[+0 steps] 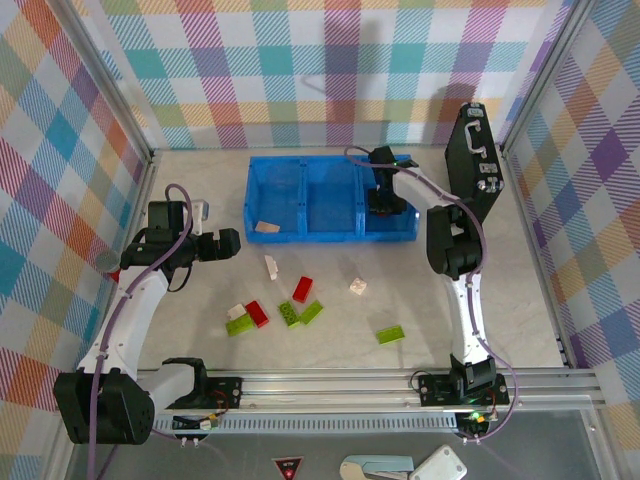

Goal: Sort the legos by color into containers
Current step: Place the lego in the container.

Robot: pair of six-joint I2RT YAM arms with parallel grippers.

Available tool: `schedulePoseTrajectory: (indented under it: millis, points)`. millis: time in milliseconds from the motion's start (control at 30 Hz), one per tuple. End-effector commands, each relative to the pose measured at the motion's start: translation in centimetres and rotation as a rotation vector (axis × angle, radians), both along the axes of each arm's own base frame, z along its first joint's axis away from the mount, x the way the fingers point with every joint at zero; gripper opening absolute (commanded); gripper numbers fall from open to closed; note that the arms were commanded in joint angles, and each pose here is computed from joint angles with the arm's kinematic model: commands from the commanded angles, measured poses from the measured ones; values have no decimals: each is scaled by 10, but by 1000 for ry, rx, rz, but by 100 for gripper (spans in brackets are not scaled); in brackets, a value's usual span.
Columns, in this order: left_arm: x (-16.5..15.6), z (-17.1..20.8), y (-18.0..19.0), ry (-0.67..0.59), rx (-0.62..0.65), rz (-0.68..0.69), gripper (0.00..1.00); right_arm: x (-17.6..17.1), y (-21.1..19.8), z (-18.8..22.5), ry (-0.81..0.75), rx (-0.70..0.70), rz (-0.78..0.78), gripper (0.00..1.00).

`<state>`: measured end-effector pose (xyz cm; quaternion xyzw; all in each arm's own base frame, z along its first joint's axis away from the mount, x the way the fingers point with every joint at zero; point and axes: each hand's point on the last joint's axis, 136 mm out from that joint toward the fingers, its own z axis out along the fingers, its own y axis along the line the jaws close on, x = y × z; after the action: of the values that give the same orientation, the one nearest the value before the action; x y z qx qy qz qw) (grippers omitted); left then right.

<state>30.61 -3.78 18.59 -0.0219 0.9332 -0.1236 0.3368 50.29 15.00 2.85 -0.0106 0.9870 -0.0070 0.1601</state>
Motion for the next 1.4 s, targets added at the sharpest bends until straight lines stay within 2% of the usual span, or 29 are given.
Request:
schedulePoseTrajectory:
  millis: [0, 500, 867, 1167, 1367]
  points:
    - [-1, 5, 6, -13, 16, 9, 100, -1, -10, -15, 37, -36, -1, 42]
    - [-2, 7, 6, -19, 16, 9, 100, 4, -6, 8, 23, -25, 14, 49]
    - [-3, 9, 6, -31, 16, 9, 100, 8, -2, 53, -27, 6, 14, 49]
    - [-4, 11, 5, -36, 14, 9, 100, -11, -2, 83, -28, 33, 12, 49]
    - [-4, 11, 5, -37, 11, 7, 100, -39, -2, 91, -13, 42, 18, 49]
